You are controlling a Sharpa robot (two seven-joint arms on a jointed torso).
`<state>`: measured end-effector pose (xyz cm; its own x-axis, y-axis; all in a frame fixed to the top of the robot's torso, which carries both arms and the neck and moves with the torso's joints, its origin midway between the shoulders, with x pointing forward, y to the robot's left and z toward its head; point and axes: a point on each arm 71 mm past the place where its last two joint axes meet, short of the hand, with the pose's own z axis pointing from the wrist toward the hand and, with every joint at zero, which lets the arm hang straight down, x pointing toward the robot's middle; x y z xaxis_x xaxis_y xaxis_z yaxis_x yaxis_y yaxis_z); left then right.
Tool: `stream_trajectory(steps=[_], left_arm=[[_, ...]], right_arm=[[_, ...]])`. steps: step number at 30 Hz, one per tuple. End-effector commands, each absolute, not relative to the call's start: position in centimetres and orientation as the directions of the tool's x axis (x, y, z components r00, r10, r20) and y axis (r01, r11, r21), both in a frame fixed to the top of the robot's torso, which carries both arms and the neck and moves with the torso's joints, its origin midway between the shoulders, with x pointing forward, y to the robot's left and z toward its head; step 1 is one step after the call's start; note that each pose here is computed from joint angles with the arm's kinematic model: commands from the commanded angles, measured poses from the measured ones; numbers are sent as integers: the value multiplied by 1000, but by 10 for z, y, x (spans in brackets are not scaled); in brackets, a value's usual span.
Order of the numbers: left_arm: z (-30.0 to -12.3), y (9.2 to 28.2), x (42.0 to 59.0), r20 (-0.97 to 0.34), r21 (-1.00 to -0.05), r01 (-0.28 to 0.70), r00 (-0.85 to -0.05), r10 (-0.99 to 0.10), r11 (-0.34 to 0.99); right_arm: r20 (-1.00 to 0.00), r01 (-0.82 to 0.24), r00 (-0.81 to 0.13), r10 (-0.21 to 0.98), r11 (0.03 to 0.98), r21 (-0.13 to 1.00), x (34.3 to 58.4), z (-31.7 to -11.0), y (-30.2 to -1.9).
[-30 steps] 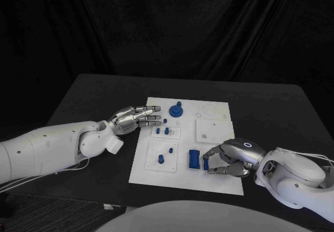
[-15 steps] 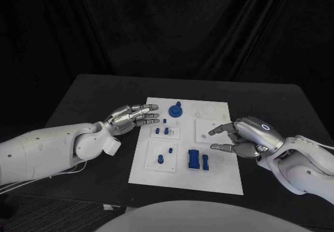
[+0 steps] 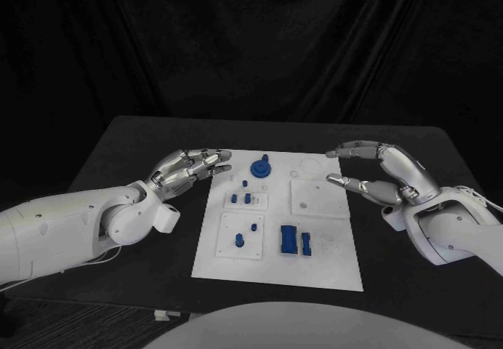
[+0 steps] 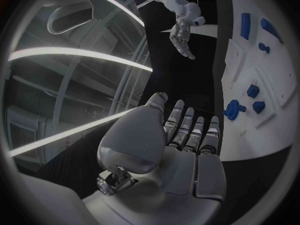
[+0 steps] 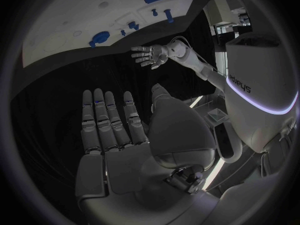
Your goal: Assemble the parts on the task board
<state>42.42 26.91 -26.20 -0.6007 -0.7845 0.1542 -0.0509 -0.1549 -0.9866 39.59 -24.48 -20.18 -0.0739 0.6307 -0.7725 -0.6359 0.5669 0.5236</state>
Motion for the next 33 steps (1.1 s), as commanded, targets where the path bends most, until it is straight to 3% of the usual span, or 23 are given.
stream_trajectory(steps=[1,5,15,16,25,33], left_arm=[[-240,264,422,-64,-939,308,-596,-800,-154],[-240,256,424,-130,-921,369,-597,-792,-128],[-243,250,427,-173,-903,415,-585,-792,-110],[-265,250,434,-119,-990,128,-601,-790,52],[-259,241,440,-112,-990,133,-529,-841,48],[-244,221,453,-73,-993,115,-338,-938,36]], right_arm=[[-624,-598,-123,772,444,667,402,-202,-254],[-592,-580,-157,791,412,703,404,-210,-258],[-572,-555,-193,797,392,734,405,-223,-260],[-607,-525,-159,778,454,720,407,-224,-262],[-537,-465,-148,830,421,779,417,-222,-254],[-348,-306,-112,931,301,903,437,-220,-234]])
